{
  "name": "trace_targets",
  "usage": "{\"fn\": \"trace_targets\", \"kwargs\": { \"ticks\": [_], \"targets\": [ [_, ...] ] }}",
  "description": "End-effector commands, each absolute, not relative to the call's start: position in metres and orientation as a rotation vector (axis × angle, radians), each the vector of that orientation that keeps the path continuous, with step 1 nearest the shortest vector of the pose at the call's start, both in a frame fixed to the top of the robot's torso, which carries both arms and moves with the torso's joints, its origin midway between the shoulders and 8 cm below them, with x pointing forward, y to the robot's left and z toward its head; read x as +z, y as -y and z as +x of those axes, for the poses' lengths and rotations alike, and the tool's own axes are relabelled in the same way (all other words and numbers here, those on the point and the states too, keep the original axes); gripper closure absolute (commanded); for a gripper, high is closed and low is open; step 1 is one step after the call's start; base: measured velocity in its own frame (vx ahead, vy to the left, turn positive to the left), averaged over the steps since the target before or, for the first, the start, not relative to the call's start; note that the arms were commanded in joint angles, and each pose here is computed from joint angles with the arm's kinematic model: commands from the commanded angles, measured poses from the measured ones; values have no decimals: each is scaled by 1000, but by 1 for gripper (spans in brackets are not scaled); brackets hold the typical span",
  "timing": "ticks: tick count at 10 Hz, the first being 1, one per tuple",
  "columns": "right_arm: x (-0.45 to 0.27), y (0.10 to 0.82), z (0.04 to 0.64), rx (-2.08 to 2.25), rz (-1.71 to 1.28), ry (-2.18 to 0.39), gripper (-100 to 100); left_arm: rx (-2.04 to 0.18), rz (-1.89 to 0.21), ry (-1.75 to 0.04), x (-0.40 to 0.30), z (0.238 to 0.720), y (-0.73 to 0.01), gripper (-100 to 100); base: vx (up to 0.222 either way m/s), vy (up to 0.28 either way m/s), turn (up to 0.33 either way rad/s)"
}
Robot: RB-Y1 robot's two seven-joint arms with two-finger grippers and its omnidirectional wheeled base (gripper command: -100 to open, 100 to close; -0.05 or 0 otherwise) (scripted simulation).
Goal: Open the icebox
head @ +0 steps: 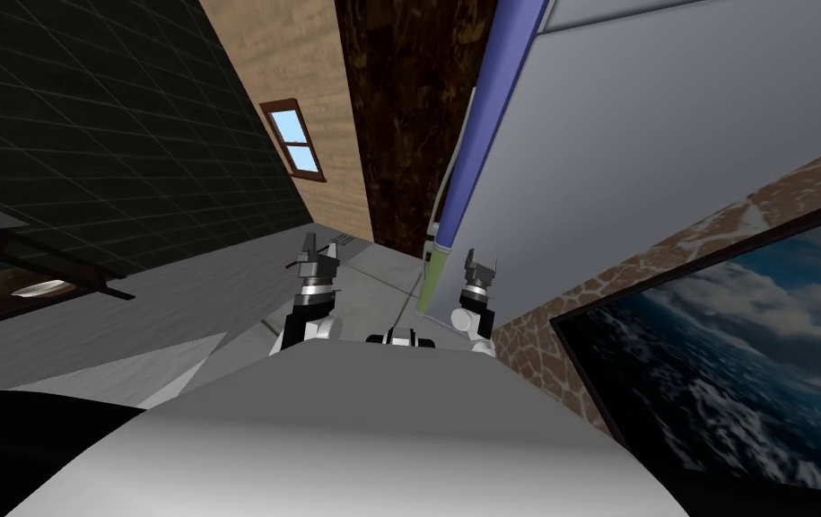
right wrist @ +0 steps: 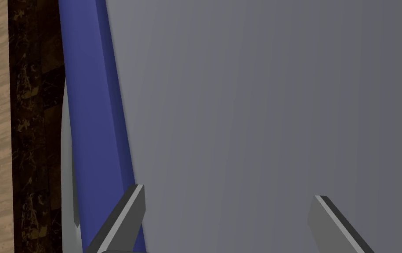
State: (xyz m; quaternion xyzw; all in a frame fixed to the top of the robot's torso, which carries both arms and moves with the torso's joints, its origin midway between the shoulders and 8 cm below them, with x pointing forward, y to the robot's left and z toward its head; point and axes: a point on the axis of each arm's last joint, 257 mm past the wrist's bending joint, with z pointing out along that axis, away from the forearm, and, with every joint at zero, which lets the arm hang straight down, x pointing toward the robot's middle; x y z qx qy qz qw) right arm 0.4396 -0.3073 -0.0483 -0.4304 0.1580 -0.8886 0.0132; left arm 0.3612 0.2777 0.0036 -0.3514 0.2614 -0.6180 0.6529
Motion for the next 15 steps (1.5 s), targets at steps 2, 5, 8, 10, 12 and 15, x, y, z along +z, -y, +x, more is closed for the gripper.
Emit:
{"fn": "trace_targets", "kwargs": {
  "ticks": [2,5,8,10,12,15],
  "targets": [
    [-67,311,453,-2630,-1309,-610,-100,-1402,-797,-593,4,361,-278,0,18,21,49],
    [-80,313,461,-2526,-1276,-692,-100,-1402,-797,-593,4,361,-278,0,31,27,80],
    [-106,317,476,-2379,-1254,-816,-100,-1402,-797,-593,4,361,-278,0,30,31,88],
    [-119,319,483,-2294,-1228,-884,-100,-1402,-797,-593,4,361,-278,0,31,31,78],
    [-132,321,489,-2212,-1201,-948,-100,-1402,-797,-593,4,361,-278,0,29,25,77],
    [-145,323,495,-2116,-1155,-1018,-100,-1402,-797,-593,4,361,-278,0,19,25,57]
  ]
}}
